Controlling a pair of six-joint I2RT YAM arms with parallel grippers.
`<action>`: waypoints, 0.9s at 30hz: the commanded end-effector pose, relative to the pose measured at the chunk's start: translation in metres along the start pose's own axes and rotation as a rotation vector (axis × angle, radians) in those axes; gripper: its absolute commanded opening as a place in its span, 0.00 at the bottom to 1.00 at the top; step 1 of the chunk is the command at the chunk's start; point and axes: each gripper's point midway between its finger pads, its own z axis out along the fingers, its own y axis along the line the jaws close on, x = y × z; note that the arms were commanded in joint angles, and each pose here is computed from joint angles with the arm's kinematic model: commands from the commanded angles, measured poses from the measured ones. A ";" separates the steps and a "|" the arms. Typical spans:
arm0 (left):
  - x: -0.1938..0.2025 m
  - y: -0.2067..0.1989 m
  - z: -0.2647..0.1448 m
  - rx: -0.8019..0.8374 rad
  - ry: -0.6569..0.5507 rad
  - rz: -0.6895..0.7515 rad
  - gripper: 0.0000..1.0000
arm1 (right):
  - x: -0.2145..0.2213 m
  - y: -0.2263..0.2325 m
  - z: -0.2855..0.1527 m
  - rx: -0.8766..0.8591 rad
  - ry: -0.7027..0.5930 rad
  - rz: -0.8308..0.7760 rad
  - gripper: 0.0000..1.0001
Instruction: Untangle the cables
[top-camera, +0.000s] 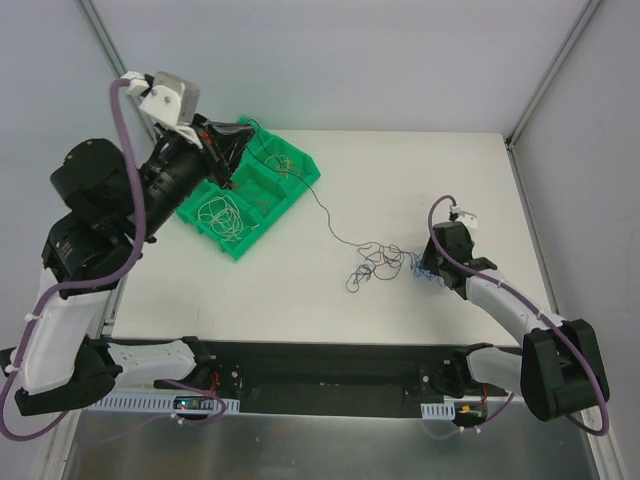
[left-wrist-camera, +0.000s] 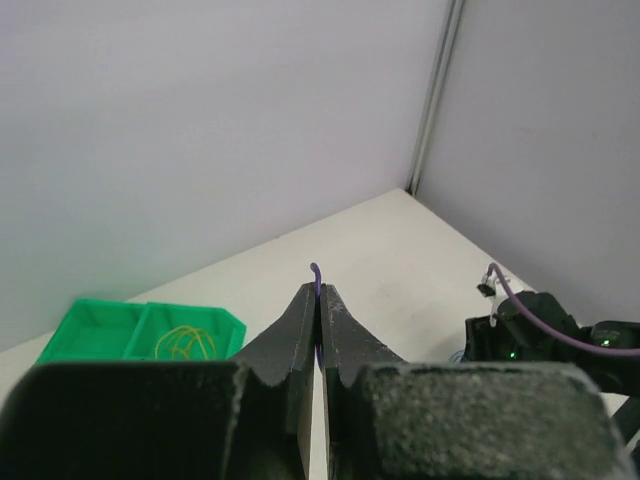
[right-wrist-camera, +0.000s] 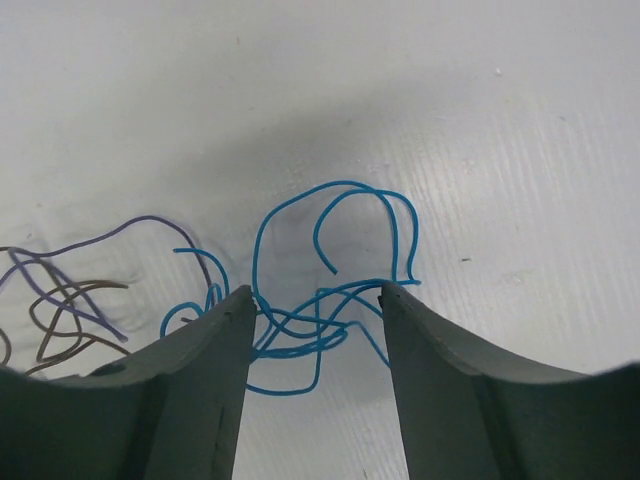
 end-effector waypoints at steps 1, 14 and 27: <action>0.026 0.008 0.013 -0.057 0.075 0.036 0.00 | -0.002 0.022 -0.003 -0.149 -0.014 -0.053 0.59; 0.028 -0.001 0.018 -0.015 0.082 0.034 0.00 | -0.026 0.088 -0.084 -0.639 -0.296 -0.204 0.82; -0.003 -0.004 0.003 0.023 0.004 0.031 0.00 | -0.012 0.124 -0.089 -0.550 -0.205 -0.493 0.82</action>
